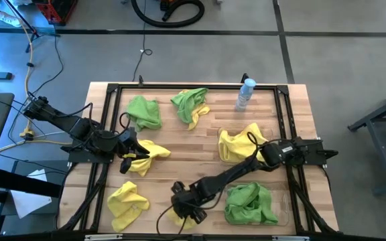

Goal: Sort microfiber towel by color & place in baskets
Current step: Put the yellow microfiber towel into the top transparent bin

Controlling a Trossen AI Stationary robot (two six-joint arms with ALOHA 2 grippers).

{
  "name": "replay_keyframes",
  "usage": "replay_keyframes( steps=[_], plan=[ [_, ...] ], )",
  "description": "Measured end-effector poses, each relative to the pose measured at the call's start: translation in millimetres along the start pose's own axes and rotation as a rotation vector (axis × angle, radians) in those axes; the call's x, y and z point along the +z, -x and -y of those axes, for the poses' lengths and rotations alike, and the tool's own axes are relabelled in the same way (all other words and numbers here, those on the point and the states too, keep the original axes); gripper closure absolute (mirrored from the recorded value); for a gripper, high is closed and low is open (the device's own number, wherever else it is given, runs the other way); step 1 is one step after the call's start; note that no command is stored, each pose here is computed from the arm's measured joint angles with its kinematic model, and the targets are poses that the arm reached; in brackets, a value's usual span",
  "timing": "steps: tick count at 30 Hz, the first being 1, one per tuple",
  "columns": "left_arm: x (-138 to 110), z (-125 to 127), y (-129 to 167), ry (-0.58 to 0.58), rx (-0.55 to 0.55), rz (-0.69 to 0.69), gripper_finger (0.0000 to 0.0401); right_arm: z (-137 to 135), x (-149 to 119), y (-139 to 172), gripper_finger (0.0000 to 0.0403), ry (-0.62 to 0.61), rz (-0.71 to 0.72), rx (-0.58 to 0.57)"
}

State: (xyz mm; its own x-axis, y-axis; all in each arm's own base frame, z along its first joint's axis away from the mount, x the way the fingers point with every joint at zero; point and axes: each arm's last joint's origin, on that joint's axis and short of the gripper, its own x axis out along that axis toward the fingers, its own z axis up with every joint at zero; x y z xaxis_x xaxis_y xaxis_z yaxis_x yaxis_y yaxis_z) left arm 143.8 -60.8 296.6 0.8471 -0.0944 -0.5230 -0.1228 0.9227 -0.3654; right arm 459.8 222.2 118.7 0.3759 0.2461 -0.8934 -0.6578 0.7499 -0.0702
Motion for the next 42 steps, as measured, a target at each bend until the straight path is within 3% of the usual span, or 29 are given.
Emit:
replay_keyframes(
  steps=[3,10,15,22,27,30,34,37,42],
  plan=[
    [0,0,0,-0.001,0.000,0.000,0.0334,-4,-2,1,0.0199,-0.088,-0.045,-0.025],
    [0,0,0,-0.023,0.010,0.008,0.0334,6,-13,36,0.0382,-0.160,-0.182,-0.038],
    [1,-1,0,-0.036,0.037,0.027,0.0334,25,-26,87,0.0365,-0.290,-0.323,-0.162],
    [2,-2,0,-0.046,0.071,0.052,0.0334,43,-23,183,0.0394,-0.365,-0.188,-0.276],
    [2,-2,0,-0.035,0.086,0.063,0.0334,46,-42,249,0.0391,-0.584,-0.200,-0.466],
    [3,-3,0,-0.025,0.104,0.077,0.0334,43,-60,285,0.0398,-0.748,-0.227,-0.519],
    [4,-4,0,-0.019,0.146,0.108,0.0334,39,-80,308,0.0399,-0.827,-0.332,-0.549],
    [5,-5,1,0.013,0.183,0.143,0.0334,37,-90,318,0.0400,-0.800,-0.289,-0.516],
    [7,-5,1,0.036,0.208,0.179,0.0334,19,-135,321,0.0400,-0.819,-0.366,-0.509]
  ],
)
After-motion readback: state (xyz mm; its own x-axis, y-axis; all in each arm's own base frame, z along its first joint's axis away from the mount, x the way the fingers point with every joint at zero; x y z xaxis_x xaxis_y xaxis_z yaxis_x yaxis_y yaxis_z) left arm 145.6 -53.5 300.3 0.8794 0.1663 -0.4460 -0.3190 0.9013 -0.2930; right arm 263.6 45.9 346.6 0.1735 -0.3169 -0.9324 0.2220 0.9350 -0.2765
